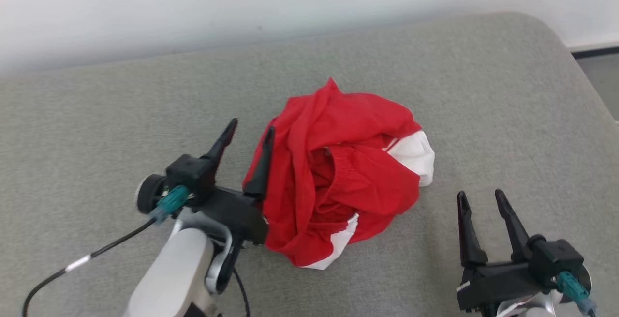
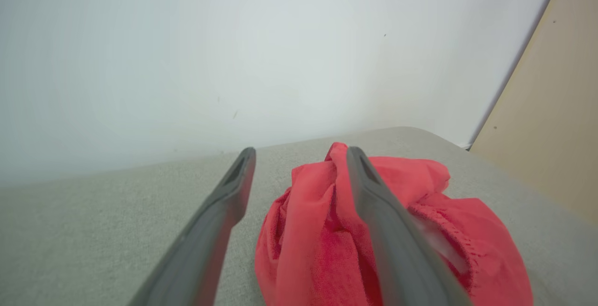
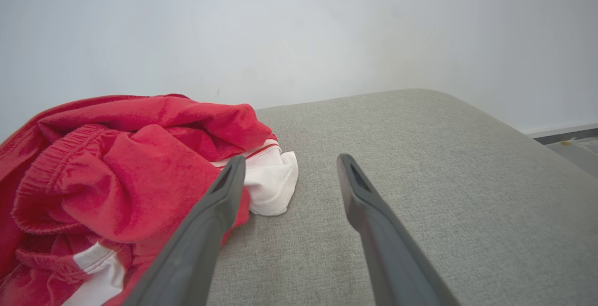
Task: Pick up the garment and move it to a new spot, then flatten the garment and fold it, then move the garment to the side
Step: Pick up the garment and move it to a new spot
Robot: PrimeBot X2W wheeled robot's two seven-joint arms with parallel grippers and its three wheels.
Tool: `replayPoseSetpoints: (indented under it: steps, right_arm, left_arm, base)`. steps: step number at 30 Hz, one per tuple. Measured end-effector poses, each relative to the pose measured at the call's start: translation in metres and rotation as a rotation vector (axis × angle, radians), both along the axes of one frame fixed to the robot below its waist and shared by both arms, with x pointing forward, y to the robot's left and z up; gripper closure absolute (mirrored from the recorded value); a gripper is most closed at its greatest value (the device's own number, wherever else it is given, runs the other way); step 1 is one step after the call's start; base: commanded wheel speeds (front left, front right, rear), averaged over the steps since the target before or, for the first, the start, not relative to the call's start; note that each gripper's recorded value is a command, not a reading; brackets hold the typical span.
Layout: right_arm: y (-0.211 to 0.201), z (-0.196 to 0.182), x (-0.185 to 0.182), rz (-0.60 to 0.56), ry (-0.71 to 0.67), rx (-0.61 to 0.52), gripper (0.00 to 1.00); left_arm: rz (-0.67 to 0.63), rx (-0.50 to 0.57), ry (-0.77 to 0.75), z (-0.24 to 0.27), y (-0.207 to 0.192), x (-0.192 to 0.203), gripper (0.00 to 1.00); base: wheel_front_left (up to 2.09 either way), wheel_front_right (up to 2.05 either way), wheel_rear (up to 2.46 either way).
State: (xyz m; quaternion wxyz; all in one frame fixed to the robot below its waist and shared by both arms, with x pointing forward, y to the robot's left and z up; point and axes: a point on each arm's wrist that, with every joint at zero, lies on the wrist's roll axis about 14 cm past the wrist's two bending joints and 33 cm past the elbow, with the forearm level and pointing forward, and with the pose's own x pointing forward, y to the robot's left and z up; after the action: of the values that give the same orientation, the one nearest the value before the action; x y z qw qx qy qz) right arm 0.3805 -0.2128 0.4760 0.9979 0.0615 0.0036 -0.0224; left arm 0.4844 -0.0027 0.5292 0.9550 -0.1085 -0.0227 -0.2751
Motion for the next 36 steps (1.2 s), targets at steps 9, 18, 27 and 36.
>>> replayPoseSetpoints:
  steps: [9, 18, 27, 36]
  right_arm:
    - [0.022, 0.012, 0.001, 0.068, -0.038, -0.017, 0.0]
    - [0.041, 0.019, -0.005, 0.123, -0.06, -0.021, 0.0]
    - [0.052, 0.024, -0.008, 0.157, -0.074, -0.021, 0.0]
    - [0.055, 0.023, -0.01, 0.166, -0.072, -0.02, 0.0]
  left_arm:
    - [0.212, 0.031, -0.103, 0.023, 0.085, -0.019, 0.0]
    - [0.433, 0.069, -0.094, 0.012, 0.169, -0.073, 0.0]
    - [0.518, 0.038, -0.074, 0.003, 0.188, -0.12, 0.0]
    - [0.51, 0.036, -0.067, -0.001, 0.187, -0.129, 0.0]
  base:
    - [0.0, 0.0, 0.0]
    - [0.0, 0.0, 0.0]
    - [0.0, 0.0, 0.0]
    - [0.0, 0.0, 0.0]
